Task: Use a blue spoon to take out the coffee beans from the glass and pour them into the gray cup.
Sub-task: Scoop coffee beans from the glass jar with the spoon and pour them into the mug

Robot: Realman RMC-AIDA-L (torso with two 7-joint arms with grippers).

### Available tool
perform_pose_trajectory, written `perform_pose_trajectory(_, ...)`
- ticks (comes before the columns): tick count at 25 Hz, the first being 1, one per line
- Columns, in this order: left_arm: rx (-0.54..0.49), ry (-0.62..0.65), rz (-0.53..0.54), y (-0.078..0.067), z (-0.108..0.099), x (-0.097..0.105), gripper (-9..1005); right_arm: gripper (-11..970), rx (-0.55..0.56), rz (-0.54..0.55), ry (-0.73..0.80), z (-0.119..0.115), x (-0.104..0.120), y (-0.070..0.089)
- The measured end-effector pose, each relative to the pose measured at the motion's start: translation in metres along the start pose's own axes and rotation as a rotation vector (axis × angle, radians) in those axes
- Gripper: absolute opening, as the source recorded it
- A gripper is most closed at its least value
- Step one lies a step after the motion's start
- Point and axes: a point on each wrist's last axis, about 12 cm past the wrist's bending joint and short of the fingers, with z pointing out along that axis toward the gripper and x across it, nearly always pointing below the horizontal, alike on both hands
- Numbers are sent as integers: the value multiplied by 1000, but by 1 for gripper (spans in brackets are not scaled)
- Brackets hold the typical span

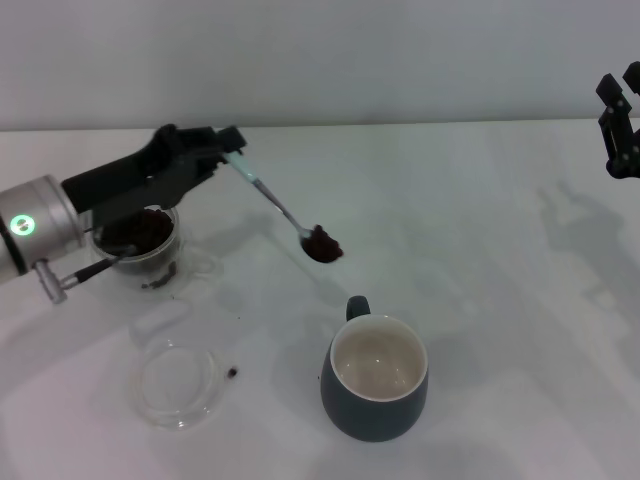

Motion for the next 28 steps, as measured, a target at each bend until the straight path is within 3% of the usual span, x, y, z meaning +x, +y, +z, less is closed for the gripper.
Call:
perform_pose_trajectory(11,9,142,50,-7,24,21,125,264,3,0,14,0,2,0)
perform_pose_trajectory(20,0,197,125,-8,31,27,125,264,5,0,22,-2,3,-1)
perform_pose_trajectory(26,-3,224,214,-14,35,24,125,264,7,1,29,-4,4,-1)
perform_pose_trajectory(28,-17,257,286,-18,40,22,125,264,6,1,29,-4,4,-1)
